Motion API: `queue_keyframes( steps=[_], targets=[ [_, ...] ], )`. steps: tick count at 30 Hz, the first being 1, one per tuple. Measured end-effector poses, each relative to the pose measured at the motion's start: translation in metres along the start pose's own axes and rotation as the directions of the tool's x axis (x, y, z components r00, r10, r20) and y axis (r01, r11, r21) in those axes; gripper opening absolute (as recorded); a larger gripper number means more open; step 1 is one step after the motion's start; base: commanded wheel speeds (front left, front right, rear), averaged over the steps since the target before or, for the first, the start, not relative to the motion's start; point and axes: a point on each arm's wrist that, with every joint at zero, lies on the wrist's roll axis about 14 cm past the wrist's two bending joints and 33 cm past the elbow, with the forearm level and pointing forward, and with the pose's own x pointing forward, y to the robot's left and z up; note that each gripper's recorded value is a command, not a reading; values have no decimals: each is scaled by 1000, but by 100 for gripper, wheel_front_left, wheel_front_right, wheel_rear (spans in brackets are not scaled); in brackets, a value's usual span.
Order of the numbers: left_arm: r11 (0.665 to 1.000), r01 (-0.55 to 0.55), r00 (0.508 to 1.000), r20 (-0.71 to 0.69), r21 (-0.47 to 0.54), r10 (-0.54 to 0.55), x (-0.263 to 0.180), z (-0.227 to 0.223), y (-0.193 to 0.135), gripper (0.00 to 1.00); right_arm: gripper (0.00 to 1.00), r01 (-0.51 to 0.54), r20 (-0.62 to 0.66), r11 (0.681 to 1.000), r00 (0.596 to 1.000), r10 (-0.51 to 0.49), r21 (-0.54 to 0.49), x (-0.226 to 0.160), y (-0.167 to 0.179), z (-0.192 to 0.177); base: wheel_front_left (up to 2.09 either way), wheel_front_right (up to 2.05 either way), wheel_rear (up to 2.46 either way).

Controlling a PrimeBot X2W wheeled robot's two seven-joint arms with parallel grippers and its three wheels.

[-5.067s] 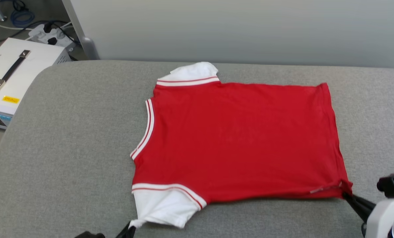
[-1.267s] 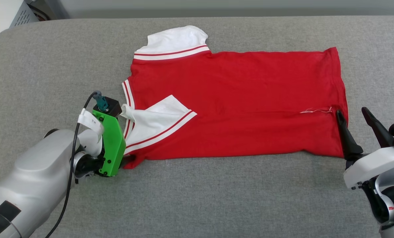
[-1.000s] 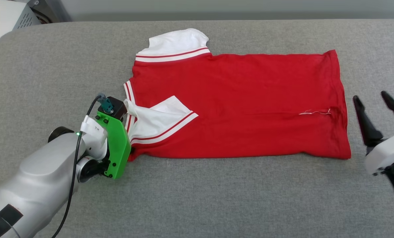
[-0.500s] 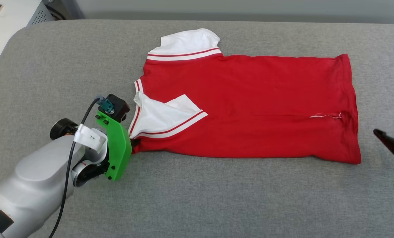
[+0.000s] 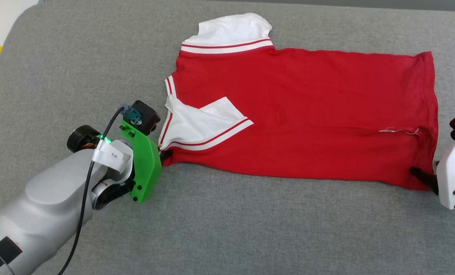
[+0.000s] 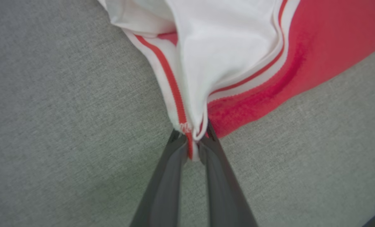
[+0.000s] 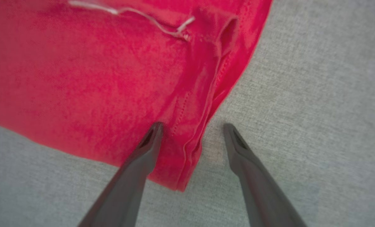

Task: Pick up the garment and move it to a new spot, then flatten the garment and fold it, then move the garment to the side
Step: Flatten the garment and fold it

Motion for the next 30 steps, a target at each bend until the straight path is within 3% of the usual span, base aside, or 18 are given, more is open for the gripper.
queue_keyframes(
  steps=[4,5,7,19,30],
  targets=[
    [1000,-1,1000,1,-5,1,2,-3,1,0,100,-7,-15,1000,1000,7,-21,9,3,-5,0,0,0],
    [1000,-4,1000,3,-3,4,2,-3,1,0,42,-9,-6,1000,1000,9,-18,10,3,-5,0,0,0],
    [1000,-8,1000,7,-1,8,1,-3,1,0,2,-8,22,1000,1000,9,-17,9,3,-3,0,0,0],
    [1000,-21,997,69,-14,22,-30,-12,-8,0,0,-12,250,1000,968,16,-20,-35,11,19,0,0,0],
    [1000,-9,997,76,-4,10,-61,-34,-34,0,0,-19,325,1000,945,23,-16,-79,17,-4,0,0,0]
  ],
)
